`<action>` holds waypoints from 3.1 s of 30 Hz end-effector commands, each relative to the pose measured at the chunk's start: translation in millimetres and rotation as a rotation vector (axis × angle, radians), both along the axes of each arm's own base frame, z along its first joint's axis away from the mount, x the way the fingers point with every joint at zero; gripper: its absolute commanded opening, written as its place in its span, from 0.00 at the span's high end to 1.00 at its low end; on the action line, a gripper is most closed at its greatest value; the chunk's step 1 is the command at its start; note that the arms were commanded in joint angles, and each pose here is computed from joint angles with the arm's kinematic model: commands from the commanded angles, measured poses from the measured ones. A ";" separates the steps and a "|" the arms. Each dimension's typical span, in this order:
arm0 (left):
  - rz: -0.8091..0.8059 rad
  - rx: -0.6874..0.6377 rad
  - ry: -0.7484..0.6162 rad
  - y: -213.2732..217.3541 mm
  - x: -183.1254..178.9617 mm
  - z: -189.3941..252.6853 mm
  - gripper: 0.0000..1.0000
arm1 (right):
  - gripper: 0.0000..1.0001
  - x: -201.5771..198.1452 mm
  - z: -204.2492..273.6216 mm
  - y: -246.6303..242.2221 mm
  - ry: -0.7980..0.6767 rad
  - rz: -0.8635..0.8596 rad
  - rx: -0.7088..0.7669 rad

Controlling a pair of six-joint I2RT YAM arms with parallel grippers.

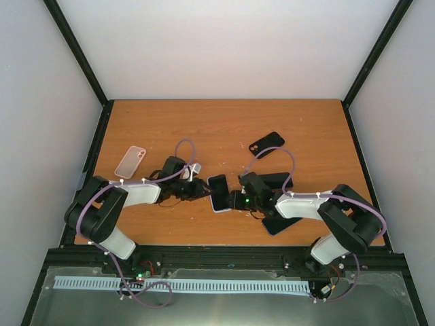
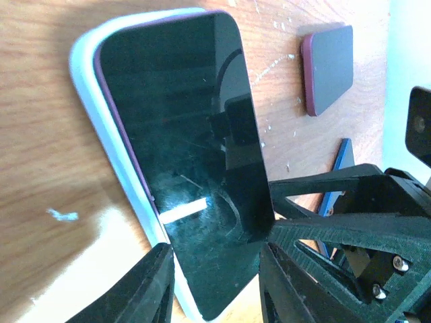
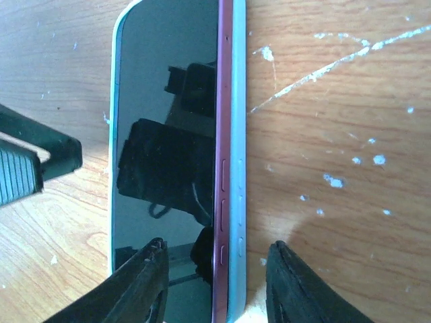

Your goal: Put the phone into the phone case

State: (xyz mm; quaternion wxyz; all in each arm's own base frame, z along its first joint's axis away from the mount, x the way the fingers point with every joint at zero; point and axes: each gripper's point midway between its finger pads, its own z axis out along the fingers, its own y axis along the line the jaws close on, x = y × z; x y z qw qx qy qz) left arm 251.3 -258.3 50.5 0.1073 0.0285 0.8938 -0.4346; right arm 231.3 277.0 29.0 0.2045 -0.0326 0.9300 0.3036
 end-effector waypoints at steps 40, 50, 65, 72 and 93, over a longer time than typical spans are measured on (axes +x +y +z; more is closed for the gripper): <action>-0.016 -0.050 -0.003 12.7 -13.2 -13.5 0.48 | 0.39 6.7 80.3 77.5 -0.006 0.183 0.554; -0.014 -0.020 0.002 19.9 -21.9 -18.5 0.50 | 0.39 4.9 74.0 80.7 0.029 0.179 0.598; -0.003 0.022 0.003 22.7 -17.6 -24.1 0.51 | 0.86 7.3 50.1 75.5 0.038 0.146 0.543; 0.006 0.035 0.021 23.0 -15.6 -28.5 0.51 | 0.97 8.8 45.5 77.0 0.060 0.143 0.518; 0.053 0.018 -0.015 22.4 -3.7 -1.1 0.46 | 0.97 13.3 51.1 63.1 0.009 0.118 0.396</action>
